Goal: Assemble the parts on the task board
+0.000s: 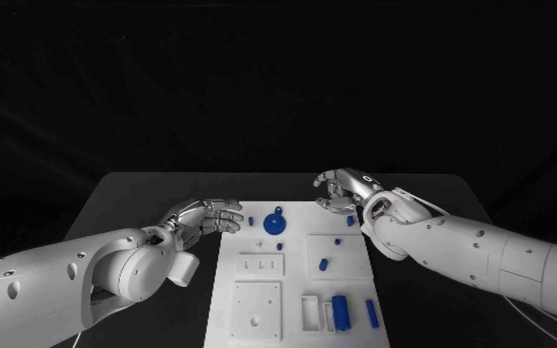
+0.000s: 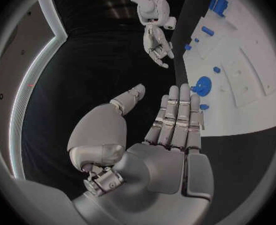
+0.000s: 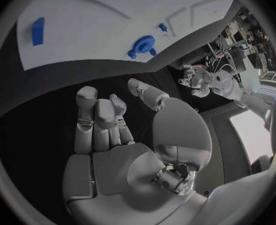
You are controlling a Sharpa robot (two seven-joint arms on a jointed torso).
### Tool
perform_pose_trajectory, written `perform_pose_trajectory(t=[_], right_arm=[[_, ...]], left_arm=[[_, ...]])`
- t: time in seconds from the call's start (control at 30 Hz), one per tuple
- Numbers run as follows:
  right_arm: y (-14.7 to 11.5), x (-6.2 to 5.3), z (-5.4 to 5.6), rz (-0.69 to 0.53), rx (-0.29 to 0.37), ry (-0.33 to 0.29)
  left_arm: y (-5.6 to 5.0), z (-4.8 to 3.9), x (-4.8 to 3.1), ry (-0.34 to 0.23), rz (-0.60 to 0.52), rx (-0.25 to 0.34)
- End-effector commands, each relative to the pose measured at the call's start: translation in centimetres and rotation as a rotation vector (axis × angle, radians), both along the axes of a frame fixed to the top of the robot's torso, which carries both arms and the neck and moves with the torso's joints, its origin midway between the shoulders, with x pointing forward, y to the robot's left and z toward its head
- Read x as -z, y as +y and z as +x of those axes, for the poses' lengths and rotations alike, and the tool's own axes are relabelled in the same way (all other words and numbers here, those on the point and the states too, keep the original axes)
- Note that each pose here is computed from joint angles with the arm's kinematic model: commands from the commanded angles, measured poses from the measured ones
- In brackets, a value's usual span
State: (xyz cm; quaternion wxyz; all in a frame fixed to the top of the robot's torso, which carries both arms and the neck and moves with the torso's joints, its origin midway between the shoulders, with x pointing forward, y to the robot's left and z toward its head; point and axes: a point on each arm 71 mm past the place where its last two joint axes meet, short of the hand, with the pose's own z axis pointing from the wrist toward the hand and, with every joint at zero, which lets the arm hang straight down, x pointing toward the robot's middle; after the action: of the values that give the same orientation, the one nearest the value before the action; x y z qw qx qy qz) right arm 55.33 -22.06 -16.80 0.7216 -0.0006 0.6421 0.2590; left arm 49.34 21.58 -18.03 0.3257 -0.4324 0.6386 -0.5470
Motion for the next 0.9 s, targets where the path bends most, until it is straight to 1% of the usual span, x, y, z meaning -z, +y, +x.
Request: perform_pose_trajectory(t=[0.03,0.13,0.27,0.43,0.5,0.67,0.9], right_arm=[[-0.6,0.1,-0.2,0.054,-0.062,0.045],[-2.2,0.3,-0.2,0.043,-0.056,0.065],[-4.0,0.6,0.1,0.027,-0.042,0.093],[-6.2,1.2,0.6,0.019,-0.007,0.121],[-7.1,1.7,0.6,0.010,0.006,0.136],[-7.7,3.0,0.7,-0.009,0.018,0.157],[-8.5,4.3,0.6,-0.025,0.031,0.192]], left_arm=[[0.1,0.13,-0.11,-0.009,-0.008,0.001],[0.2,0.21,-0.07,-0.010,-0.008,-0.001],[0.3,0.18,0.08,-0.007,-0.009,0.000],[0.2,0.10,0.20,-0.001,-0.024,0.008],[0.2,0.12,0.25,0.000,-0.023,0.007],[0.2,0.12,0.34,0.002,-0.023,0.009],[0.2,0.10,0.56,0.007,-0.023,0.009]])
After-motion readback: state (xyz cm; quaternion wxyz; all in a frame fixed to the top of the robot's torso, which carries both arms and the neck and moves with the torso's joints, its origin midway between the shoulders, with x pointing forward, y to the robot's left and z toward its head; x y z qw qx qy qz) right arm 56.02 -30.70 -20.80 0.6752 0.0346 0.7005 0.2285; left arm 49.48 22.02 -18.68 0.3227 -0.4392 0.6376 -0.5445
